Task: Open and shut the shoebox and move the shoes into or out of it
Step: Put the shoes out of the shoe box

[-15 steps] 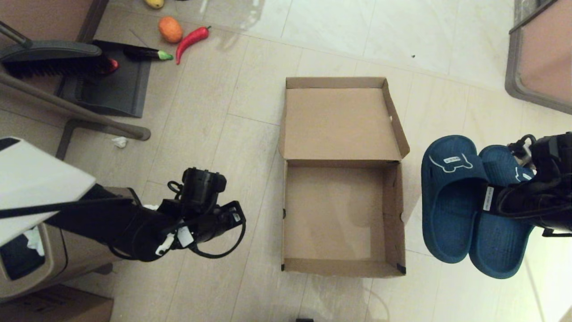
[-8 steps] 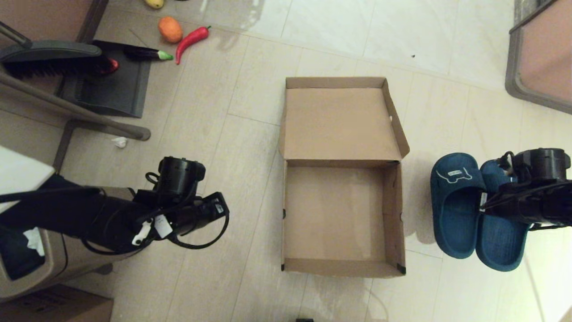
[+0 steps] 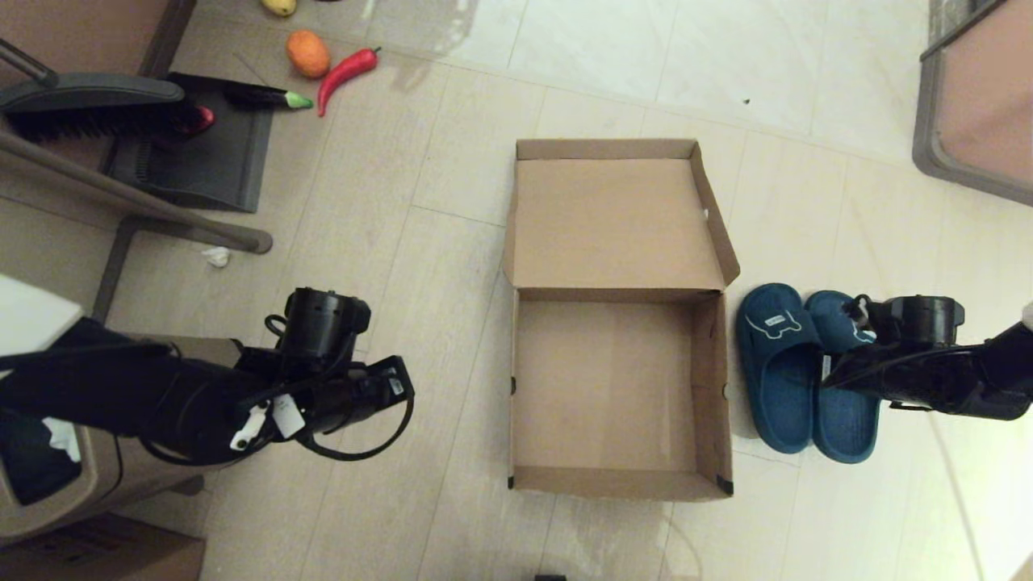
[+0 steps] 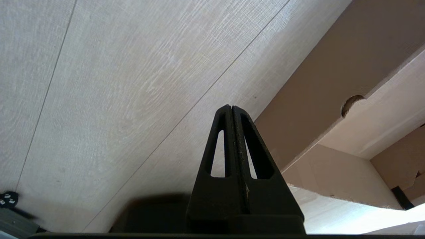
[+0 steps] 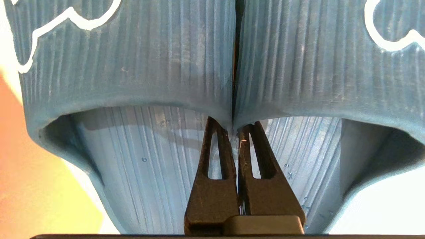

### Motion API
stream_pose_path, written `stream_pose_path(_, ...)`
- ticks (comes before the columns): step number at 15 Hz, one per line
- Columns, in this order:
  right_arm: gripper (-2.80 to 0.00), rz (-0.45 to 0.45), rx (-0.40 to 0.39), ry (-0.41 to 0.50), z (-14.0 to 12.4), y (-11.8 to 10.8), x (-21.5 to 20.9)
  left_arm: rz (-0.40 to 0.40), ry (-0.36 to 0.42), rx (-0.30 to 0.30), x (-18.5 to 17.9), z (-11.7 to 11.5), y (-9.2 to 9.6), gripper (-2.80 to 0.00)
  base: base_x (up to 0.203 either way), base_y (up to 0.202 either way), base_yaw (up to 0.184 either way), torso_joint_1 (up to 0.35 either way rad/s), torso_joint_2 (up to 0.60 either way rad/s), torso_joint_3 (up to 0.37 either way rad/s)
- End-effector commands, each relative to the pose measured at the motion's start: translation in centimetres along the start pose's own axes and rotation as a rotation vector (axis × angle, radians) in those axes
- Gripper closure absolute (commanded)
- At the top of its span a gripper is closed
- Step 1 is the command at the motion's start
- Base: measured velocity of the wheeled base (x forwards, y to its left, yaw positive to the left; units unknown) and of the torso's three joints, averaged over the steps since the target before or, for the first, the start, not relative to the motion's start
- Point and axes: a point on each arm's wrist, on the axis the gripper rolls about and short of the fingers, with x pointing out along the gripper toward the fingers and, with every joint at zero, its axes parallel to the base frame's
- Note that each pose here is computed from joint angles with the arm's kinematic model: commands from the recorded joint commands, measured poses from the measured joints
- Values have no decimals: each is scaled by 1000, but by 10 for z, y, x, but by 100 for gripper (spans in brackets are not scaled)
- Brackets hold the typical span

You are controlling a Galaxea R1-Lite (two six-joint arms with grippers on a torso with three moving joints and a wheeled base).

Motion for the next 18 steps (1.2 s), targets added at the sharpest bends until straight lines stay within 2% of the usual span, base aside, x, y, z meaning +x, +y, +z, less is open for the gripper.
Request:
stream_pose_path(1, 0, 2, 2, 24, -9, -2, 13, 7, 5, 0, 2, -3, 0, 0, 0, 0, 0, 0, 0, 0)
stream_pose_path(11, 0, 5, 26, -1, -6, -1, 16, 30, 7, -3, 3, -6, 3, 0, 0, 0, 0, 0, 0, 0)
stream_pose_path(15, 0, 3, 25, -3, -6, -1, 17, 52, 37, 3, 0, -19, 12, 0, 0, 0, 0, 0, 0, 0)
stream_pose_path(16, -280, 2, 24, -3, -6, -2, 18, 54, 40, 4, 2, -20, 12, 0, 0, 0, 0, 0, 0, 0)
stream_pose_path(18, -280, -3, 26, -7, -5, -2, 19, 54, 44, 5, 4, -21, 12, 0, 0, 0, 0, 0, 0, 0)
